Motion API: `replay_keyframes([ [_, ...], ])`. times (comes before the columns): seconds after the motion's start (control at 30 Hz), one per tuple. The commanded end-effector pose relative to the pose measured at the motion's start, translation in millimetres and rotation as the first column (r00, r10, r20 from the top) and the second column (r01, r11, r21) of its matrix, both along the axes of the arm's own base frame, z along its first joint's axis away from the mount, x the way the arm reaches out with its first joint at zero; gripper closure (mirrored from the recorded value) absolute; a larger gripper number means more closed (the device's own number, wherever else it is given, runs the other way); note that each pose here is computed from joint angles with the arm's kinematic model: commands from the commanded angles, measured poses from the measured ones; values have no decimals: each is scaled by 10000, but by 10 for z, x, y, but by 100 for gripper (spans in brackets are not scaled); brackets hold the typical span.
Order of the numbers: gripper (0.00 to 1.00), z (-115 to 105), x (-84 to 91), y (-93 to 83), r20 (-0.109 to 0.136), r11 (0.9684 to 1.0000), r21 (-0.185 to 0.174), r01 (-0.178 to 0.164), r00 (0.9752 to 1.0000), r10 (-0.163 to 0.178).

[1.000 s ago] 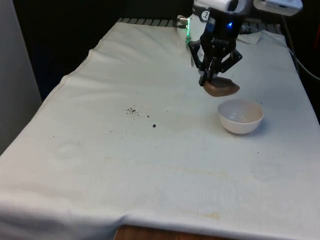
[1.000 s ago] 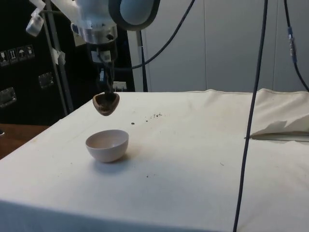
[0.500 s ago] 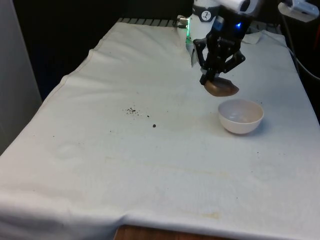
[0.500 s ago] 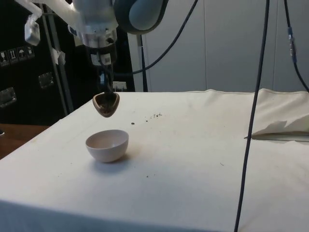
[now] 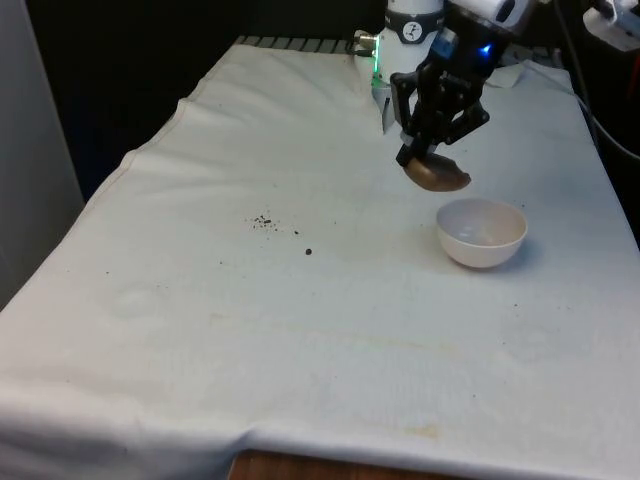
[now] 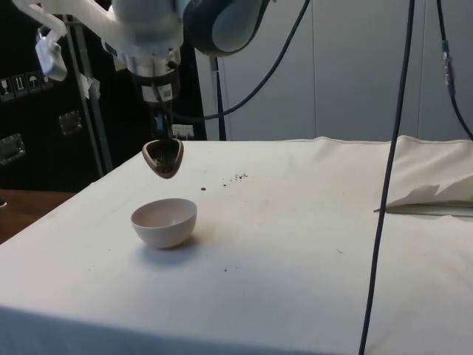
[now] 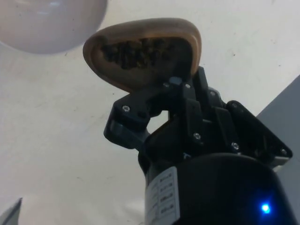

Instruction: Pour the coffee beans from the cup into the bowl.

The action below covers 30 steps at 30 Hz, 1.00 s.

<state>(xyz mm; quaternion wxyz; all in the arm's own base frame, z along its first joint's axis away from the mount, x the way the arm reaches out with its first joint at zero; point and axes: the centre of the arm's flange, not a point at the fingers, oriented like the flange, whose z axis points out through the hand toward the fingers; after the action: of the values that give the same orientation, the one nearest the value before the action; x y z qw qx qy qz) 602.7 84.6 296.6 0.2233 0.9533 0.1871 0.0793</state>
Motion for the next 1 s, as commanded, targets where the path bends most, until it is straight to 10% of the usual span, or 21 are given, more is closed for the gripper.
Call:
replay_keyframes([
  [0.0,100,14,-7,-1,125,9999,-117,-86,9999,87],
  [0.97,100,-138,-197,511,1156,9953,-916,-299,9925,404],
])
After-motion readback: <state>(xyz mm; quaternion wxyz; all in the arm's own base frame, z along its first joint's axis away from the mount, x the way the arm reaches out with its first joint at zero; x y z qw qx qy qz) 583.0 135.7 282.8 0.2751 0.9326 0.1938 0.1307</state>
